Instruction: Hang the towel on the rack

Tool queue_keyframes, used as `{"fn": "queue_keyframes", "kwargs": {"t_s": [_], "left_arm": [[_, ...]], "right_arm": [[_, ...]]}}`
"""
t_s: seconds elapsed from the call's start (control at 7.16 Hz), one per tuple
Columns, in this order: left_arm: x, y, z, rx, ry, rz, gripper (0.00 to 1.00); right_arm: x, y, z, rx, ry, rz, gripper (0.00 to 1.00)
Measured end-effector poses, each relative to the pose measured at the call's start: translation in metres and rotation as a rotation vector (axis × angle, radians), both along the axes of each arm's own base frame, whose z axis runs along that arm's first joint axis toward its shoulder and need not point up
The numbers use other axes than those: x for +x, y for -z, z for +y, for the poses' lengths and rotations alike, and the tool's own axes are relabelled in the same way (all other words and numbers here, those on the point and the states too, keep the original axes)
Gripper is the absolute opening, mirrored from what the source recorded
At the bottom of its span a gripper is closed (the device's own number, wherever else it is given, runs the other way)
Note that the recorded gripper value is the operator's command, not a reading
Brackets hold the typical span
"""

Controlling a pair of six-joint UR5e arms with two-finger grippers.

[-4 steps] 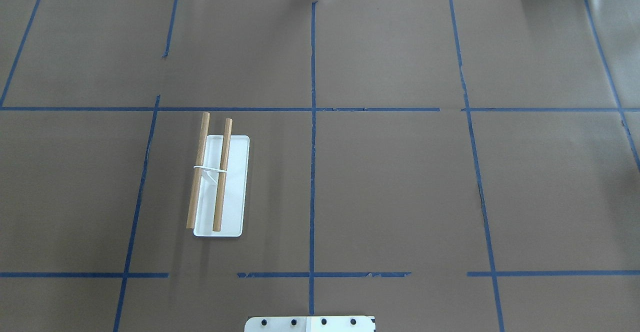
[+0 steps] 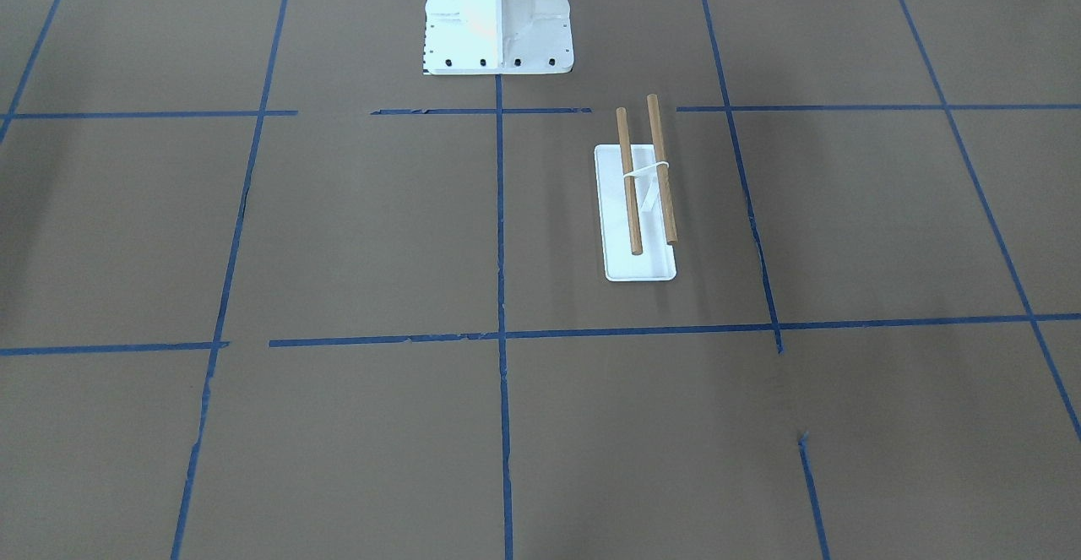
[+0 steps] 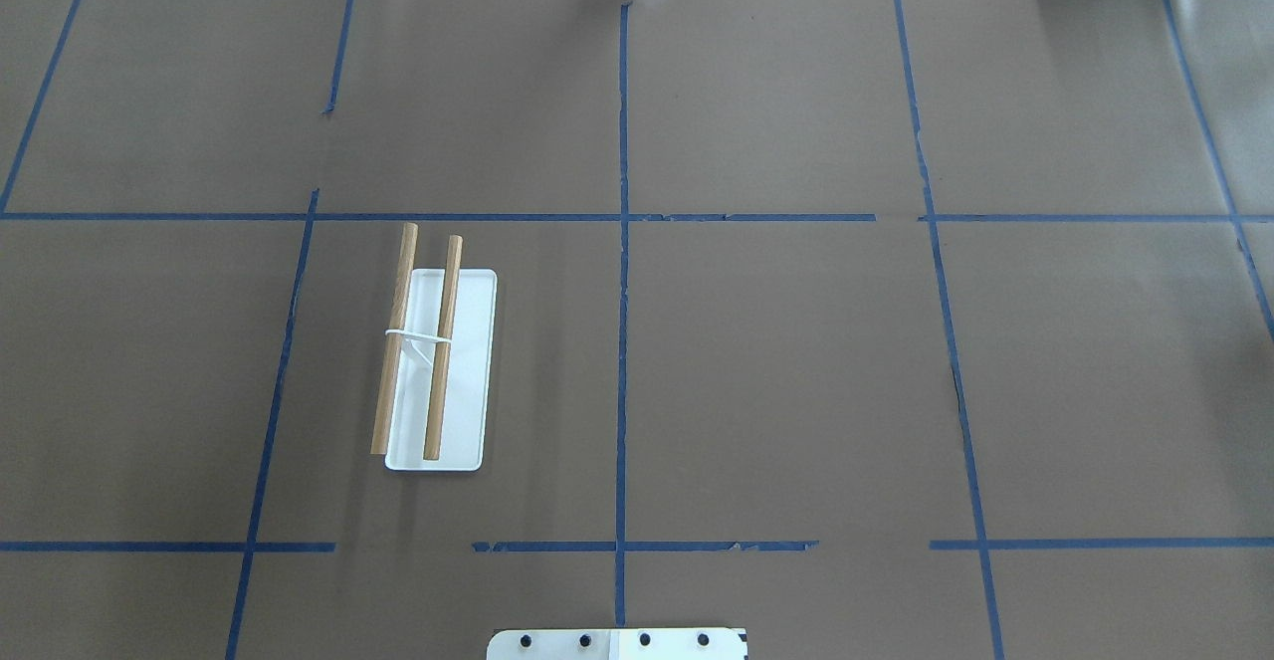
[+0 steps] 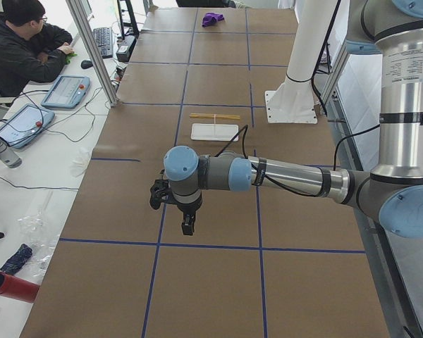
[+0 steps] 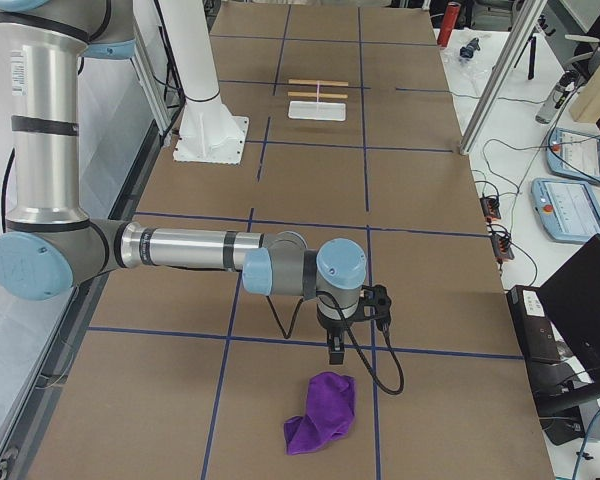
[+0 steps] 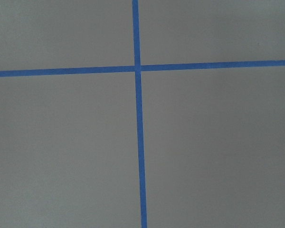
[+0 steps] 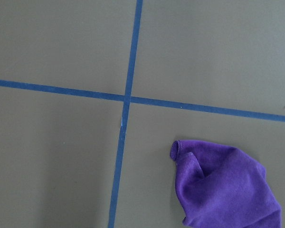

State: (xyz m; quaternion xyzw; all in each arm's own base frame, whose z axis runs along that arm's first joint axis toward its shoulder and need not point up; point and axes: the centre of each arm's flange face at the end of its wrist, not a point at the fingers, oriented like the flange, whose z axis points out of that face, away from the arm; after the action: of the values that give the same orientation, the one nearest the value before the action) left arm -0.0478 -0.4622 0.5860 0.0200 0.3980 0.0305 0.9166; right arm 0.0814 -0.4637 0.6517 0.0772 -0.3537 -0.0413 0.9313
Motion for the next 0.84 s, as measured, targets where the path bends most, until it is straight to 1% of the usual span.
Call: {"fn": "queue_keyframes", "kwargs": {"t_s": [0.28, 0.42, 0.56, 0.7, 0.84], "left_arm": [[0.002, 0.038, -0.028, 0.095, 0.001, 0.008, 1.00], [0.003, 0.053, -0.042, 0.156, -0.002, 0.009, 1.00], [0.004, 0.060, -0.052, 0.225, -0.004, 0.010, 1.00], [0.005, 0.056, -0.056, 0.278, -0.006, 0.012, 1.00], [0.005, 0.048, -0.058, 0.309, -0.006, 0.013, 1.00]], "right_arm": [[-0.010, -0.002, 0.015, 0.093, 0.021, -0.035, 1.00], [-0.023, 0.005, 0.013, 0.148, 0.051, -0.041, 1.00], [-0.042, 0.010, 0.009, 0.205, 0.099, -0.042, 1.00], [-0.059, 0.002, 0.010, 0.238, 0.155, -0.012, 1.00], [-0.067, -0.020, 0.015, 0.260, 0.219, 0.053, 0.95]]}}
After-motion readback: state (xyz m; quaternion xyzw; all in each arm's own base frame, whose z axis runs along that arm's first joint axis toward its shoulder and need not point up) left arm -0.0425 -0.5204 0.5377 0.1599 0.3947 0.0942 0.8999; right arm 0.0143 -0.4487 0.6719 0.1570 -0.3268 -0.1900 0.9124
